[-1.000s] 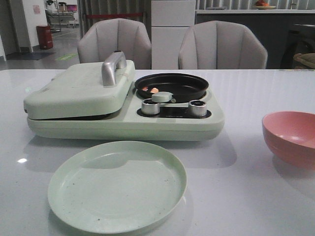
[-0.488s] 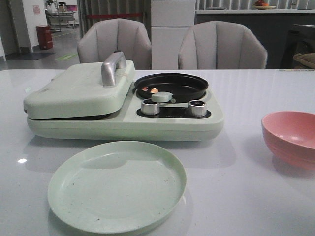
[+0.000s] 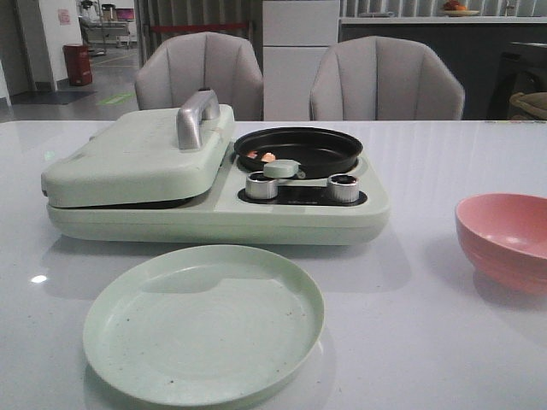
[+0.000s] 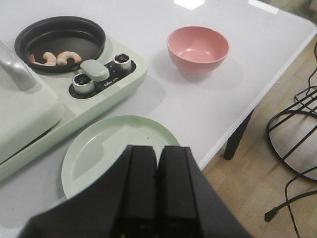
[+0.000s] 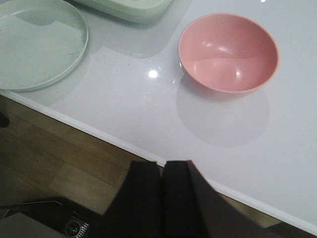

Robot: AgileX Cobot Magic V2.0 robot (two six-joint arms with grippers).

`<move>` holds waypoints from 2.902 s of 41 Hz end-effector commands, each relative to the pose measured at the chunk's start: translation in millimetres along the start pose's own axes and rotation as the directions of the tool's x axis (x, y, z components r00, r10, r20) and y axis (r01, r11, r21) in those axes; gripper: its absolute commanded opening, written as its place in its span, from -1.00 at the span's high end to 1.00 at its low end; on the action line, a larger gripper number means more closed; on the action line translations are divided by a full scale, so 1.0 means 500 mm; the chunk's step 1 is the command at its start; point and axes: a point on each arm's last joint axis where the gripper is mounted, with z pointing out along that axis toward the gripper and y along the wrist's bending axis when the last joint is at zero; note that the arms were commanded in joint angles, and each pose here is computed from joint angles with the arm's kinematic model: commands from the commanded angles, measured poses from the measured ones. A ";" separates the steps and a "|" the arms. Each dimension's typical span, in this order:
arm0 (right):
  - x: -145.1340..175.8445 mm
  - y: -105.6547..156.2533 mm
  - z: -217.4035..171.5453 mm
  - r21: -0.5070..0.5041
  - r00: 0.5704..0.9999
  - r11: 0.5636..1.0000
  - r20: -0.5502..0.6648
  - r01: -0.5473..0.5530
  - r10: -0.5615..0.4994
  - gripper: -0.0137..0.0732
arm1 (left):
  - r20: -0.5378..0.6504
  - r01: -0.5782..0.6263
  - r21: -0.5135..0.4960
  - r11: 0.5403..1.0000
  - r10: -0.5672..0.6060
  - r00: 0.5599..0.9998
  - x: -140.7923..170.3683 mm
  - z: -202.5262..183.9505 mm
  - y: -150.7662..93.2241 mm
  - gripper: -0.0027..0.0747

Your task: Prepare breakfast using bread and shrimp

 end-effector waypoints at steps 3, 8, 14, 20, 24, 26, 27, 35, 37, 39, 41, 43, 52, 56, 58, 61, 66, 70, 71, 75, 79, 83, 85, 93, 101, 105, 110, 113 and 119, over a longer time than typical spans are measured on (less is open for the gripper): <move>-0.024 0.000 -0.009 0.001 0.996 1.000 0.086 0.000 0.000 0.67 | 0.087 0.017 -0.019 1.000 -0.016 0.996 -0.027 -0.009 0.001 0.68; -0.024 0.000 -0.009 0.002 0.996 1.000 0.085 0.000 -0.001 0.67 | 0.085 0.046 -0.086 0.995 -0.038 0.996 -0.026 -0.010 0.016 0.68; -0.024 0.000 -0.009 0.002 0.996 1.000 0.085 0.000 -0.001 0.67 | 0.054 0.050 -0.233 0.971 -0.039 0.998 -0.018 -0.017 0.047 0.67; -0.024 0.000 -0.009 0.002 0.996 1.000 0.085 0.000 -0.001 0.67 | 0.066 0.167 -0.303 0.938 -0.154 0.986 -0.012 -0.024 0.067 0.67; -0.024 0.000 -0.009 0.002 0.996 1.000 0.085 0.000 -0.001 0.67 | 0.054 0.170 -0.313 0.934 -0.162 0.985 -0.008 -0.025 0.070 0.67; -0.024 0.000 -0.009 0.002 0.996 1.000 0.085 0.000 -0.001 0.67 | 0.054 0.170 -0.313 0.934 -0.162 0.985 -0.008 -0.025 0.070 0.67; -0.024 0.000 -0.009 0.002 0.996 1.000 0.085 0.000 -0.001 0.67 | 0.054 0.170 -0.313 0.934 -0.162 0.985 -0.008 -0.025 0.070 0.67; -0.024 0.000 -0.009 0.002 0.996 1.000 0.085 0.000 -0.001 0.67 | 0.054 0.170 -0.313 0.934 -0.162 0.985 -0.008 -0.025 0.070 0.67; -0.024 0.000 -0.009 0.002 0.996 1.000 0.085 0.000 -0.001 0.67 | 0.054 0.170 -0.313 0.934 -0.162 0.985 -0.008 -0.025 0.070 0.67; -0.024 0.000 -0.009 0.002 0.996 1.000 0.085 0.000 -0.001 0.67 | 0.035 0.107 -0.344 0.933 -0.101 0.994 -0.006 -0.030 0.073 0.67; -0.024 0.000 -0.009 0.002 0.996 1.000 0.085 0.000 -0.001 0.67 | 0.029 0.058 -0.382 0.922 -0.050 0.998 0.002 -0.043 0.072 0.67; -0.024 0.000 -0.009 0.001 0.996 1.000 0.085 0.000 0.000 0.67 | 0.047 0.036 -0.433 0.901 -0.017 0.999 0.015 -0.056 0.075 0.67; -0.024 0.000 -0.009 0.001 0.996 1.000 0.085 0.000 0.000 0.67 | 0.159 0.057 -0.627 0.777 0.057 0.986 0.096 -0.102 0.072 0.67; -0.024 0.000 -0.009 0.001 0.996 1.000 0.085 0.000 0.000 0.67 | 0.202 0.095 -0.659 0.746 0.054 0.978 0.135 -0.111 0.059 0.67; -0.024 0.000 -0.009 0.001 0.996 1.000 0.085 0.000 0.000 0.67 | 0.228 0.109 -0.669 0.736 0.064 0.972 0.153 -0.113 0.052 0.67; -0.024 0.000 -0.009 0.001 0.996 1.000 0.085 0.000 0.000 0.67 | 0.269 0.125 -0.681 0.722 0.087 0.959 0.180 -0.110 0.047 0.67; -0.024 0.000 -0.009 0.001 0.996 1.000 0.085 0.000 0.000 0.67 | 0.393 0.264 -0.677 0.687 0.034 0.919 0.235 -0.101 0.047 0.67; -0.024 0.000 -0.009 0.001 0.996 1.000 0.085 0.000 0.000 0.67 | 0.441 0.345 -0.668 0.659 -0.024 0.897 0.278 -0.088 0.052 0.67; -0.024 0.000 -0.009 0.001 0.996 1.000 0.085 0.000 0.000 0.67 | 0.449 0.347 -0.667 0.659 -0.017 0.893 0.284 -0.086 0.052 0.67; -0.024 0.000 -0.009 0.001 0.996 1.000 0.084 0.000 0.000 0.67 | 0.461 0.343 -0.661 0.668 0.001 0.887 0.307 -0.067 0.060 0.67; -0.024 0.000 -0.009 0.001 0.996 1.000 0.085 0.000 0.000 0.67 | 0.497 0.337 -0.652 0.679 0.047 0.866 0.315 -0.058 0.062 0.67; -0.024 0.000 -0.009 0.001 0.996 1.000 0.085 0.000 0.000 0.67 | 0.494 0.308 -0.664 0.681 0.091 0.865 0.309 -0.060 0.061 0.67; -0.024 0.000 -0.009 0.001 0.996 1.000 0.085 0.000 0.000 0.67 | 0.485 0.287 -0.673 0.681 0.115 0.867 0.307 -0.061 0.060 0.67; -0.024 0.000 -0.009 0.001 0.996 1.000 0.085 0.000 0.000 0.67 | 0.474 0.274 -0.681 0.680 0.123 0.872 0.308 -0.061 0.060 0.67; -0.024 0.000 -0.009 0.001 0.996 1.000 0.085 0.000 0.000 0.67 | 0.473 0.274 -0.681 0.679 0.122 0.873 0.308 -0.061 0.060 0.67; -0.024 0.000 -0.009 0.001 0.996 1.000 0.085 0.000 0.000 0.67 | 0.473 0.274 -0.681 0.679 0.122 0.873 0.308 -0.061 0.060 0.67; -0.024 0.000 -0.009 0.001 0.996 1.000 0.085 0.000 0.000 0.67 | 0.473 0.274 -0.681 0.679 0.122 0.873 0.308 -0.061 0.060 0.67; -0.024 0.000 -0.009 0.001 0.996 1.000 0.085 0.000 0.000 0.67 | 0.473 0.274 -0.681 0.679 0.122 0.873 0.308 -0.061 0.060 0.67; -0.024 0.000 -0.009 0.001 0.996 1.000 0.085 0.000 0.000 0.67 | 0.473 0.274 -0.681 0.679 0.122 0.873 0.308 -0.061 0.060 0.67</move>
